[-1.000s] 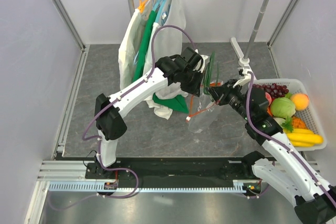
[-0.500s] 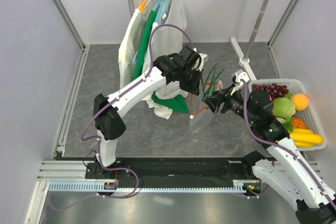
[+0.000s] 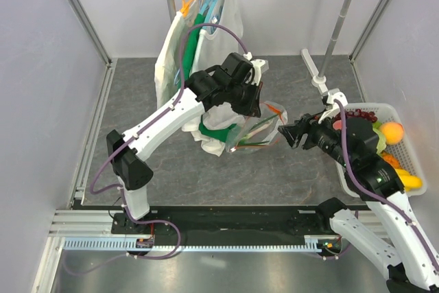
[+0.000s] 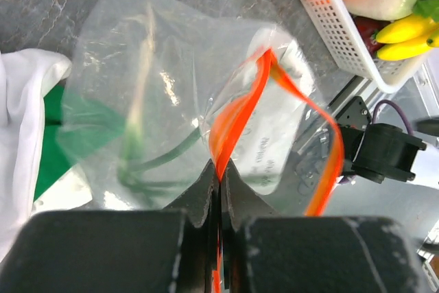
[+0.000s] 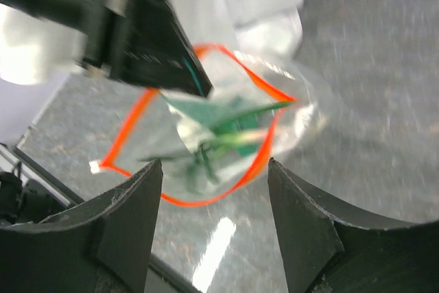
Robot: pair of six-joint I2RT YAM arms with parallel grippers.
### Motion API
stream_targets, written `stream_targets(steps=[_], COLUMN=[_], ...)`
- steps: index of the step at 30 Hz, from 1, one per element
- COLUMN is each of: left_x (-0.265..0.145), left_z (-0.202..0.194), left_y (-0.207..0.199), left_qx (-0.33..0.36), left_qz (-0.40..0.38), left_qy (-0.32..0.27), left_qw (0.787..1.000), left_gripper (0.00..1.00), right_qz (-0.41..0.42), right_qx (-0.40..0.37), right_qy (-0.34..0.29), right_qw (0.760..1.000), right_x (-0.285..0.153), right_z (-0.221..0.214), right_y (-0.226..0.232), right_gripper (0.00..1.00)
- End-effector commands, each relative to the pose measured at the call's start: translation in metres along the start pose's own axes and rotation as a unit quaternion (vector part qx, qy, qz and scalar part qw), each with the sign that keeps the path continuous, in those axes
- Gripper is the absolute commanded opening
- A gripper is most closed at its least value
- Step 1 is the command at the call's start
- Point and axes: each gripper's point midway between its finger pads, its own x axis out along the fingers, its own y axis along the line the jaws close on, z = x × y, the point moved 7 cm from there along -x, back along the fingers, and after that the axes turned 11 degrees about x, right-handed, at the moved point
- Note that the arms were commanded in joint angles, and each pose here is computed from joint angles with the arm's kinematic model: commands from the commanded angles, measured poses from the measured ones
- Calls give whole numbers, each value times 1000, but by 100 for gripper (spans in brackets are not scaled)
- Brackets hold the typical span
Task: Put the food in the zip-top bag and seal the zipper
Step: Place the fake vegetable in the zipper food storage bag.
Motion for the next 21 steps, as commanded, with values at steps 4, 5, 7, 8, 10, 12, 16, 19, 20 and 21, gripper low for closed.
stream_targets(steps=[4, 5, 7, 8, 10, 12, 16, 19, 20, 21], left_x=[-1, -1, 1, 0, 1, 0, 1, 0, -1, -1], left_z=[2, 3, 1, 2, 3, 4, 3, -2, -3, -7], left_y=[10, 12, 15, 15, 16, 15, 15, 16, 16, 17], left_qx=[-65, -70, -86, -87, -86, -85, -84, -74, -70, -62], left_qz=[-43, -49, -63, -65, -62, -68, -70, -69, -70, -69], left_qy=[-2, -5, 1, -1, -3, -4, -3, 1, 2, 6], left_qw=[997, 996, 994, 994, 994, 994, 994, 995, 995, 996], left_gripper=[2, 2, 2, 2, 2, 2, 2, 2, 2, 2], right_qz=[-34, -29, -32, -35, -34, -33, -13, 2, 4, 8], right_qx=[64, 72, 82, 92, 102, 121, 164, 166, 162, 154], right_qy=[91, 101, 117, 122, 137, 149, 156, 154, 147, 138], right_qw=[993, 992, 989, 988, 985, 981, 974, 974, 976, 978], right_x=[5, 7, 14, 16, 26, 33, 51, 57, 56, 53], right_z=[-35, -39, -47, -49, -56, -62, -68, -61, -56, -51], right_y=[-12, -11, -15, -16, -18, -19, -16, -11, -10, -8], right_gripper=[66, 65, 65, 65, 64, 61, 51, 3, 0, 0])
